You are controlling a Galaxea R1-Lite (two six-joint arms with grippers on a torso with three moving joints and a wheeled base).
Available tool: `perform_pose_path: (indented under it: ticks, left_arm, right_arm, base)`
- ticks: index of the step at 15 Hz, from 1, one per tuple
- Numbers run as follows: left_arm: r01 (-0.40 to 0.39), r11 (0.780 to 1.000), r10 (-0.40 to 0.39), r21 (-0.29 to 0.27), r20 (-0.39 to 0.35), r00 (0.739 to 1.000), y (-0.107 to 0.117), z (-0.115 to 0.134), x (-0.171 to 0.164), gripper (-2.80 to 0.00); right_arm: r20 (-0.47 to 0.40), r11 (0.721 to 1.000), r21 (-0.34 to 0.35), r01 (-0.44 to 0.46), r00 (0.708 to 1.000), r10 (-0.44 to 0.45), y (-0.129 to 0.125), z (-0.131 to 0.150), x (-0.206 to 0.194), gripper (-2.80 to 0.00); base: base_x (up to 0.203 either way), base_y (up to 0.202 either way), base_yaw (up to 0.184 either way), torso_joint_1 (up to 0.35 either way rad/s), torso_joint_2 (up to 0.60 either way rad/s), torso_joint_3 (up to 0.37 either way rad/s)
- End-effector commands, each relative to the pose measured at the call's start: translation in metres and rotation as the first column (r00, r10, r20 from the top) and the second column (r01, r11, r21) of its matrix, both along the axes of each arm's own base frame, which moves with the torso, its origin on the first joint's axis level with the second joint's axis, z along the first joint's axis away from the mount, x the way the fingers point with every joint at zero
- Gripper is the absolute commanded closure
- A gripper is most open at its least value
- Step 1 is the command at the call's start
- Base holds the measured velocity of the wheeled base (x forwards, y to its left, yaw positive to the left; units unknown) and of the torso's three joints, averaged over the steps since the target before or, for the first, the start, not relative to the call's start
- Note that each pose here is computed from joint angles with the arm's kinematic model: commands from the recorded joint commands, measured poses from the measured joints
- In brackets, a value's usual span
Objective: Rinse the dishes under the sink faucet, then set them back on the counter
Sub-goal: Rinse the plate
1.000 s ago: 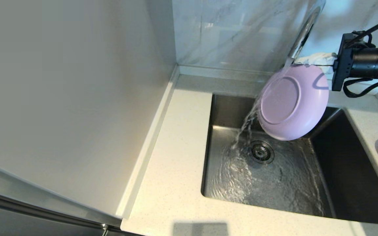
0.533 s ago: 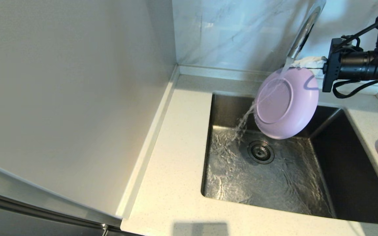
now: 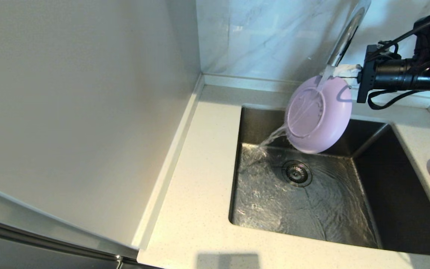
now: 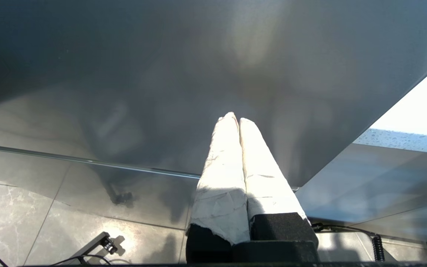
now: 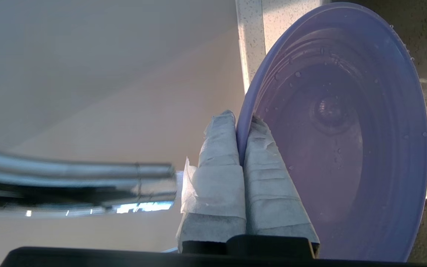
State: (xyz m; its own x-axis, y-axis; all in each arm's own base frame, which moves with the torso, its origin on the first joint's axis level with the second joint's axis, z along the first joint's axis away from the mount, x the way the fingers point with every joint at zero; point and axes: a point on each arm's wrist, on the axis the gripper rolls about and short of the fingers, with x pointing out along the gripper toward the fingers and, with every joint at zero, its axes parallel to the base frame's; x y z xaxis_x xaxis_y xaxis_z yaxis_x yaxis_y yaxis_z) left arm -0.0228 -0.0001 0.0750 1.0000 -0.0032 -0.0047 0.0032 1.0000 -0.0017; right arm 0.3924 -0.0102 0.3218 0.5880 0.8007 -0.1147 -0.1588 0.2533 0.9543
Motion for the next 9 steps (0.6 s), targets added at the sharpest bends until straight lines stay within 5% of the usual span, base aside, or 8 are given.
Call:
perform_pose_path:
  ticks: [1, 9]
  left_arm:
    - [0.000, 1.000, 0.000, 0.000, 0.000, 1.000, 0.000, 0.000, 0.000, 0.00]
    - [0.000, 1.000, 0.000, 0.000, 0.000, 1.000, 0.000, 0.000, 0.000, 0.00]
  right_arm:
    - [-0.003, 1.000, 0.005, -0.019, 1.000, 0.019, 0.005, -0.004, 0.006, 0.00]
    - [0.036, 0.997, 0.001, -0.073, 0.997, 0.072, 0.027, -0.004, 0.011, 0.00]
  base:
    - [0.000, 0.000, 0.000, 0.000, 0.00, 0.000]
    - [0.000, 0.000, 0.000, 0.000, 0.00, 0.000]
